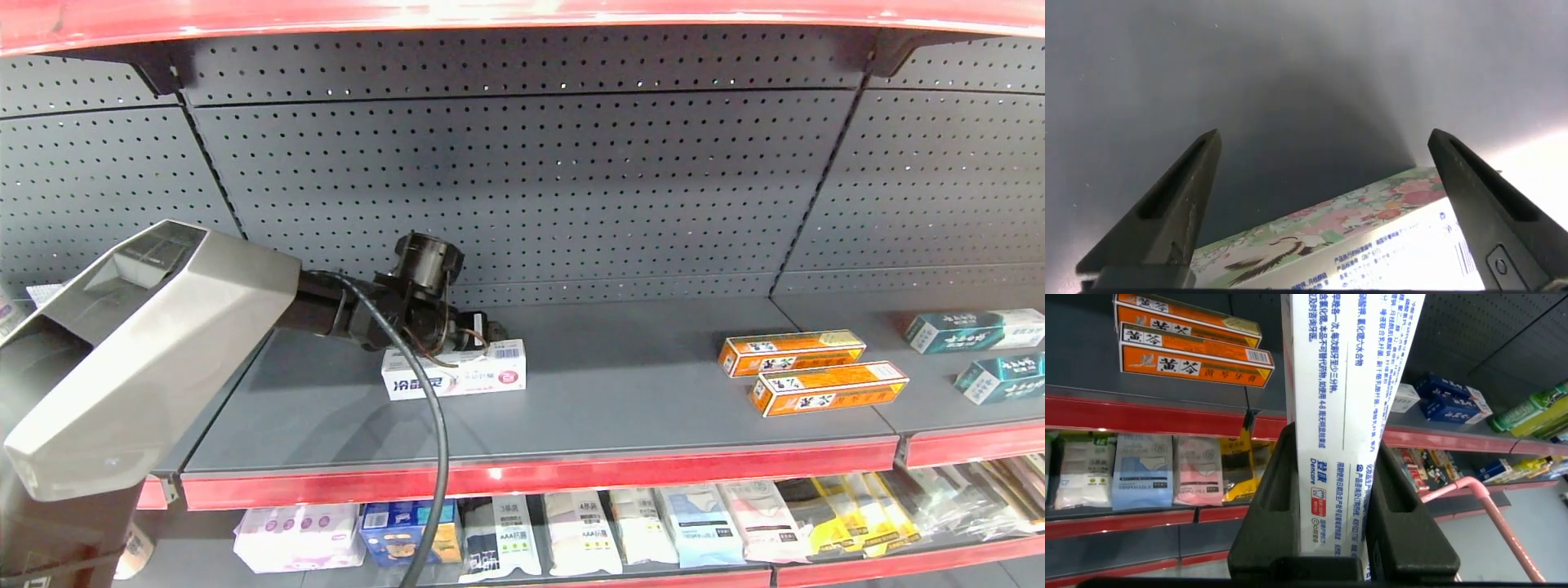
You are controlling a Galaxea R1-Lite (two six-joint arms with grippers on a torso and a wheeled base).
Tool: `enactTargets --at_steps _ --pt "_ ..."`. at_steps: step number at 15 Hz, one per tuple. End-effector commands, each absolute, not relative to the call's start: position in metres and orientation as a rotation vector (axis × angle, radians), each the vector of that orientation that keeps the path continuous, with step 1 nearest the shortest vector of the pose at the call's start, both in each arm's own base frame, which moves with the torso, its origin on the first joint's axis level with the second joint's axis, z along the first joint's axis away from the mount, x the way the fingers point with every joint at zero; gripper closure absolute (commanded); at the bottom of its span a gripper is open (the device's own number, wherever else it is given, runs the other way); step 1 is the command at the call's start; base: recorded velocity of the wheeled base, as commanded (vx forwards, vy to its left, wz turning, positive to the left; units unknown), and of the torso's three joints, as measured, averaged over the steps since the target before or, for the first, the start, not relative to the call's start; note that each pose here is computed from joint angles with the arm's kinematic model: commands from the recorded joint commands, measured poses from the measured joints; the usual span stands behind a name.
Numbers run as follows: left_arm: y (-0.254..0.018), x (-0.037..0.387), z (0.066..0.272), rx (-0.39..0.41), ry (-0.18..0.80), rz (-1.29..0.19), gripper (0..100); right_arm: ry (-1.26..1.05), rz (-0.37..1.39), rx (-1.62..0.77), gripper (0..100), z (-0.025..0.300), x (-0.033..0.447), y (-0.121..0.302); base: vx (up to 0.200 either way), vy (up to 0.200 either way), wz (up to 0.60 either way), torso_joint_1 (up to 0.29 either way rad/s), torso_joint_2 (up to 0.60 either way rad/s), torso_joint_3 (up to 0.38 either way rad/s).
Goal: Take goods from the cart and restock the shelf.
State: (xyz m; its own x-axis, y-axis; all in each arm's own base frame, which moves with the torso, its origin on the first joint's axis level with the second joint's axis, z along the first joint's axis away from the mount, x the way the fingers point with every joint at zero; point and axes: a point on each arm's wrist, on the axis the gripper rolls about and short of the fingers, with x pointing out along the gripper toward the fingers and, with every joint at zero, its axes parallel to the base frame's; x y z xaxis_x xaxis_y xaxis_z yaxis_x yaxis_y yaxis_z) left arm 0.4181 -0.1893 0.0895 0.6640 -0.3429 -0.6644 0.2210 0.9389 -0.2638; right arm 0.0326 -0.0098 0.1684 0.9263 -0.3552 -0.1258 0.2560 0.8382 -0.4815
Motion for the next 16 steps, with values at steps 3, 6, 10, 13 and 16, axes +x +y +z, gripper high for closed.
enactTargets --at_steps 3,6,10,13,16 --pt "-0.186 0.414 0.093 -0.143 0.812 -0.336 0 0.223 -0.324 -0.475 100 0.166 0.033 -0.010 0.000 0.000 0.00 0.000 0.00 0.000" --pt "-0.184 0.410 0.096 -0.121 0.832 -0.337 0 0.226 -0.324 -0.466 100 0.164 0.033 -0.010 0.000 0.000 0.00 0.000 0.00 0.000" --pt "-0.181 0.405 0.099 -0.116 0.865 -0.328 0 0.227 -0.324 -0.457 100 0.163 0.033 -0.010 0.000 0.000 0.00 0.000 0.00 0.000" --pt "-0.179 0.401 0.101 -0.112 0.889 -0.321 0 0.229 -0.324 -0.456 100 0.163 0.033 -0.010 0.000 0.000 0.00 0.000 0.00 0.000" --pt "-0.174 0.391 0.099 -0.106 0.920 -0.312 0 0.232 -0.324 -0.450 100 0.162 0.033 -0.010 0.000 0.000 0.00 0.000 0.00 0.000"
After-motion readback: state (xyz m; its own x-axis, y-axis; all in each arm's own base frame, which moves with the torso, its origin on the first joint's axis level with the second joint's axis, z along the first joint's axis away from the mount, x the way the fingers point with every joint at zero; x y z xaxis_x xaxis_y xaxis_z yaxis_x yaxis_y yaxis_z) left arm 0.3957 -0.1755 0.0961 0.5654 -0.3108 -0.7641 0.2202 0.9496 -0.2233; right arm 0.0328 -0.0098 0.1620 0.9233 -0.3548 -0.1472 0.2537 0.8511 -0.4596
